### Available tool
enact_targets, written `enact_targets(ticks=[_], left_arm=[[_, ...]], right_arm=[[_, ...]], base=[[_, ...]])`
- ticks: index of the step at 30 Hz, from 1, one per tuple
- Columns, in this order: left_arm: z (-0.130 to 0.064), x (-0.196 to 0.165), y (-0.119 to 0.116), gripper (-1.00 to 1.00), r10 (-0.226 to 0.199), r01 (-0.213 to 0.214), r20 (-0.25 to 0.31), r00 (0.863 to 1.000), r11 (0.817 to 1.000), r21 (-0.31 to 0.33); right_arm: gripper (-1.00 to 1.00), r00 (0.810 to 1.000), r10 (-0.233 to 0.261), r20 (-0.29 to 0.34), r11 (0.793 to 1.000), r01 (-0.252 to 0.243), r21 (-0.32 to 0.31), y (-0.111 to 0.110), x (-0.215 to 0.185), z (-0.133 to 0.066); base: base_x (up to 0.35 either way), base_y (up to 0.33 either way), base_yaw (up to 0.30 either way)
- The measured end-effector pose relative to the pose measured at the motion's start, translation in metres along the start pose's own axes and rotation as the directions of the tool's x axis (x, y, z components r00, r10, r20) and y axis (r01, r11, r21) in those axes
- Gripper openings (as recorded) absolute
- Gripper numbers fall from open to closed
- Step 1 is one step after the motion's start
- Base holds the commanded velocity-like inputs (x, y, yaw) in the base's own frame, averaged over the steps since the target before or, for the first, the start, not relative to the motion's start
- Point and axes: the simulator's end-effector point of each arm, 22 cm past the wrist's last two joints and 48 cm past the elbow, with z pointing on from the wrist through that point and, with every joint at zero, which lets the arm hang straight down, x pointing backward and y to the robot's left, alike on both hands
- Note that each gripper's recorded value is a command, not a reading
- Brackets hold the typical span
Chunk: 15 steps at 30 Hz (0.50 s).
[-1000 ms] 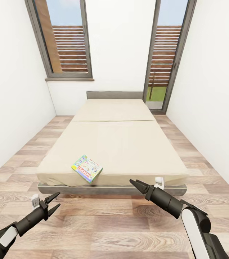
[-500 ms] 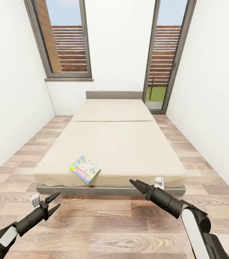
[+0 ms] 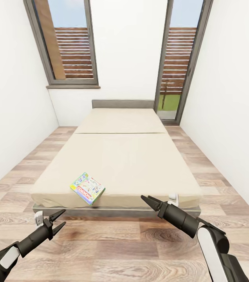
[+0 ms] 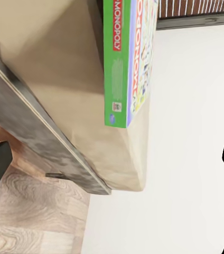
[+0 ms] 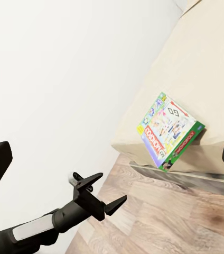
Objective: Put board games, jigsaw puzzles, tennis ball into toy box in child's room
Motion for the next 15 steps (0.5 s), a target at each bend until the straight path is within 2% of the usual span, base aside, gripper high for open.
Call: enact_targets(ticks=[15], left_arm=[[0.0003,0.0006,0.0004,1.00,0.001,-0.001,0.000,1.000,1.000,-0.001]], right_arm=[[1.00,1.000,0.000,0.000,1.000,0.000,-0.001,0.0005,0.0001,0.0003]], base=[[0.034,-0.029,0.000]])
